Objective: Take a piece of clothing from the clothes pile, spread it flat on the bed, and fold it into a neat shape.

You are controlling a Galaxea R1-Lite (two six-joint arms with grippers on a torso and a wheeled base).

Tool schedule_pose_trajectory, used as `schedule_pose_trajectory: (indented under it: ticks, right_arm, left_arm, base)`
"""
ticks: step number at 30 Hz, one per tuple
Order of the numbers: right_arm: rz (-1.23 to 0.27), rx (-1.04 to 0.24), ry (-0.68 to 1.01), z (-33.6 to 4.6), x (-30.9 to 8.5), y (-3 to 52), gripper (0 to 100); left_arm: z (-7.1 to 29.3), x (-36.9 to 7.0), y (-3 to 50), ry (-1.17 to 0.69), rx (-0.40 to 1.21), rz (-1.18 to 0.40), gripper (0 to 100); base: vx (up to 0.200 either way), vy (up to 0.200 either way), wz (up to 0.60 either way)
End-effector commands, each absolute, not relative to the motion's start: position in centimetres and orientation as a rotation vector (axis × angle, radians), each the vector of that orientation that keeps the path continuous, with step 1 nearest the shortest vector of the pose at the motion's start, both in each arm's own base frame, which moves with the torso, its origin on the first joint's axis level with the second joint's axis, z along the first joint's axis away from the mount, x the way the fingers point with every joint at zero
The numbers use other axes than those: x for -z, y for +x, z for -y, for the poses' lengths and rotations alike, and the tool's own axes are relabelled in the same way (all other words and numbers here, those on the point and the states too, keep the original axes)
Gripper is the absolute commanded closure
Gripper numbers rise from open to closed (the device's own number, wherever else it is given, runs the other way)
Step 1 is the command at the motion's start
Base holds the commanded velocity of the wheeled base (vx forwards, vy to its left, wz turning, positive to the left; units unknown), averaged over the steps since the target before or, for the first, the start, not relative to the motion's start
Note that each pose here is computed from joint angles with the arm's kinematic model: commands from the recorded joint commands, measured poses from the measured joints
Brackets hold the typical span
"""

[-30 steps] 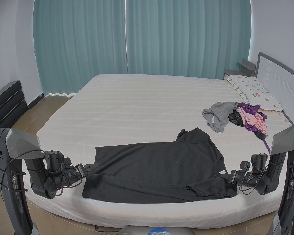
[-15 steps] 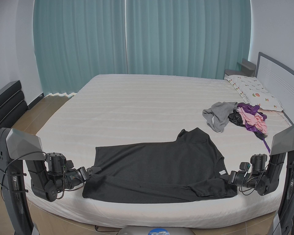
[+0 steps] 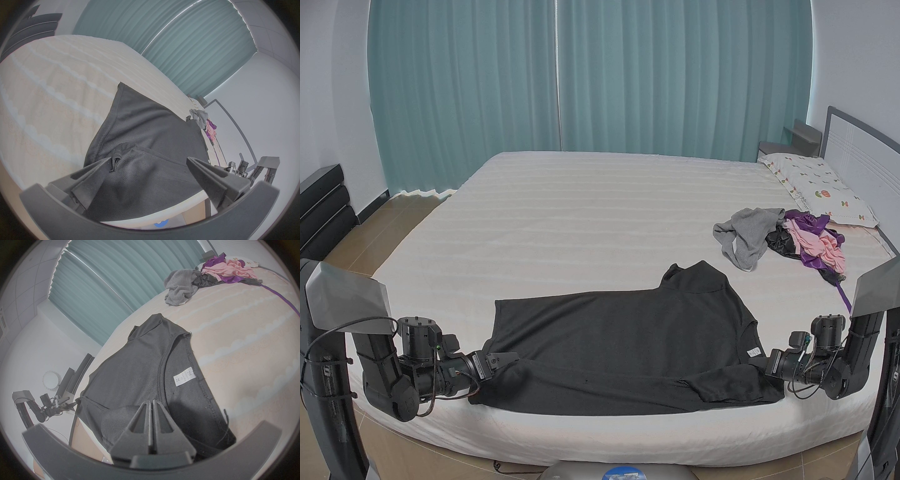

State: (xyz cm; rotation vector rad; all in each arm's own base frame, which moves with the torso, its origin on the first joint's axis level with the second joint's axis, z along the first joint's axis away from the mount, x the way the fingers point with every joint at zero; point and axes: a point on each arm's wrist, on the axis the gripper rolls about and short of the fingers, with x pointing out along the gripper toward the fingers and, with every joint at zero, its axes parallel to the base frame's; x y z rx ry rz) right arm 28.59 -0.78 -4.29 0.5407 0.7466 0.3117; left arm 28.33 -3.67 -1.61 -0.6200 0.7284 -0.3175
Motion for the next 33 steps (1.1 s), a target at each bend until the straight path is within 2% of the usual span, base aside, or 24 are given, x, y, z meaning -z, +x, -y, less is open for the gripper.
schedule_pose_trajectory:
  ticks: [1, 13, 30, 31, 33]
  right_arm:
    - [-0.747, -0.312, 0.541, 0.8, 4.3, 28.6, 100]
    - [-0.748, -0.315, 0.541, 0.7, 4.3, 28.6, 100]
    - [-0.752, -0.318, 0.540, 0.6, 4.4, 28.6, 100]
    - [-0.752, -0.318, 0.540, 0.6, 4.4, 28.6, 100]
    - [-0.752, -0.318, 0.540, 0.6, 4.4, 28.6, 100]
  left_arm:
    - [3.7, 1.4, 28.5, -0.615, 0.318, -0.717, 0]
    - [2.8, 2.8, 30.4, -0.618, 0.258, -0.691, 0]
    - [2.9, 3.2, 31.1, -0.624, 0.266, -0.687, 0]
    - [2.9, 3.3, 31.0, -0.622, 0.266, -0.689, 100]
    - [2.8, 3.4, 31.1, -0.619, 0.262, -0.692, 100]
  base:
    - [0.000, 0.000, 0.00]
    - [0.000, 0.000, 0.00]
    - [0.000, 0.000, 0.00]
    - [0.000, 0.000, 0.00]
    - [0.000, 0.000, 0.00]
